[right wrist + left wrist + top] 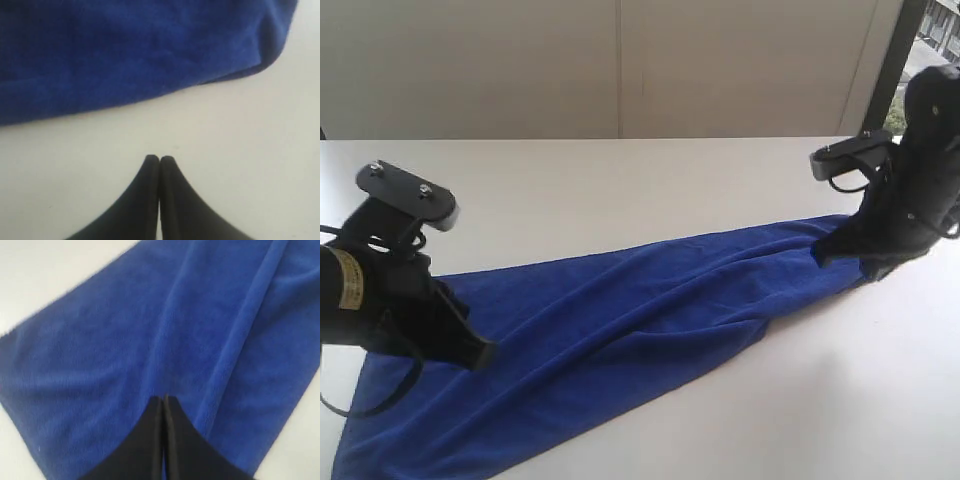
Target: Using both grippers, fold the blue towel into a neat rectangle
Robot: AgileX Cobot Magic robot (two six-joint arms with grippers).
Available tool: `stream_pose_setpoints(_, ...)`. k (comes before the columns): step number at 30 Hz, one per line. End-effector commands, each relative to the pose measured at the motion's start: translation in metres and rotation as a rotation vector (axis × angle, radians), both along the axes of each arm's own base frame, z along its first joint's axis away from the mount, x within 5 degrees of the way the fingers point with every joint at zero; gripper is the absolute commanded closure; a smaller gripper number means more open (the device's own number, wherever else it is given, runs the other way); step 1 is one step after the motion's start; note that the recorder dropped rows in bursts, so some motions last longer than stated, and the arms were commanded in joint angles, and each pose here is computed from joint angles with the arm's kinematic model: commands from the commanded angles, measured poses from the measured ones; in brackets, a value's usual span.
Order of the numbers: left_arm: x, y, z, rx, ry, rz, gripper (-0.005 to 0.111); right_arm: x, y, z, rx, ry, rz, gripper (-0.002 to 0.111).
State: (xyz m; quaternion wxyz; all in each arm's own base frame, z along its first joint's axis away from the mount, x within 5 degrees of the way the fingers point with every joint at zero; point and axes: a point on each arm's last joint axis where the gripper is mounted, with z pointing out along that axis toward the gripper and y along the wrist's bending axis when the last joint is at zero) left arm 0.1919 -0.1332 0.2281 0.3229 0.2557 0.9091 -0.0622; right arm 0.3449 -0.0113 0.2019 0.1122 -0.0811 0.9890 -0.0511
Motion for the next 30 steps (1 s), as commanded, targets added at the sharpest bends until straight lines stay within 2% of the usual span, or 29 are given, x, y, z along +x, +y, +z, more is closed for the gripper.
stream_pose_setpoints(1, -0.008, -0.002, -0.016, 0.101, 0.195, -0.003, 0.107, -0.034, 0.01, 0.009, 0.066, -0.075, -0.008, 0.108)
stream_pose_setpoints(5, -0.024, -0.018, -0.016, 0.017, 0.287, -0.085, 0.107, -0.071, 0.016, 0.027, 0.138, -0.149, -0.039, 0.108)
stream_pose_setpoints(10, -0.038, -0.034, -0.015, -0.105, 0.378, -0.084, 0.107, -0.112, 0.019, 0.046, 0.191, -0.206, -0.057, 0.108)
stream_pose_setpoints(16, -0.053, -0.048, -0.014, -0.143, 0.419, -0.128, 0.107, -0.136, 0.02, 0.054, 0.199, -0.277, -0.056, 0.108)
stream_pose_setpoints(19, -0.053, -0.055, -0.011, -0.175, 0.362, -0.159, 0.107, -0.136, 0.019, 0.054, 0.198, -0.311, -0.058, 0.108)
stream_pose_setpoints(24, -0.038, -0.062, -0.004, -0.263, 0.184, -0.166, 0.107, -0.133, 0.019, 0.053, 0.207, -0.354, -0.069, 0.108)
stream_pose_setpoints(27, -0.024, -0.06, -0.007, -0.242, 0.107, -0.166, 0.107, -0.128, 0.019, 0.052, 0.208, -0.384, -0.075, 0.108)
stream_pose_setpoints(30, -0.005, -0.055, -0.019, -0.186, 0.103, -0.132, 0.107, -0.118, 0.018, 0.045, 0.219, -0.395, -0.111, 0.108)
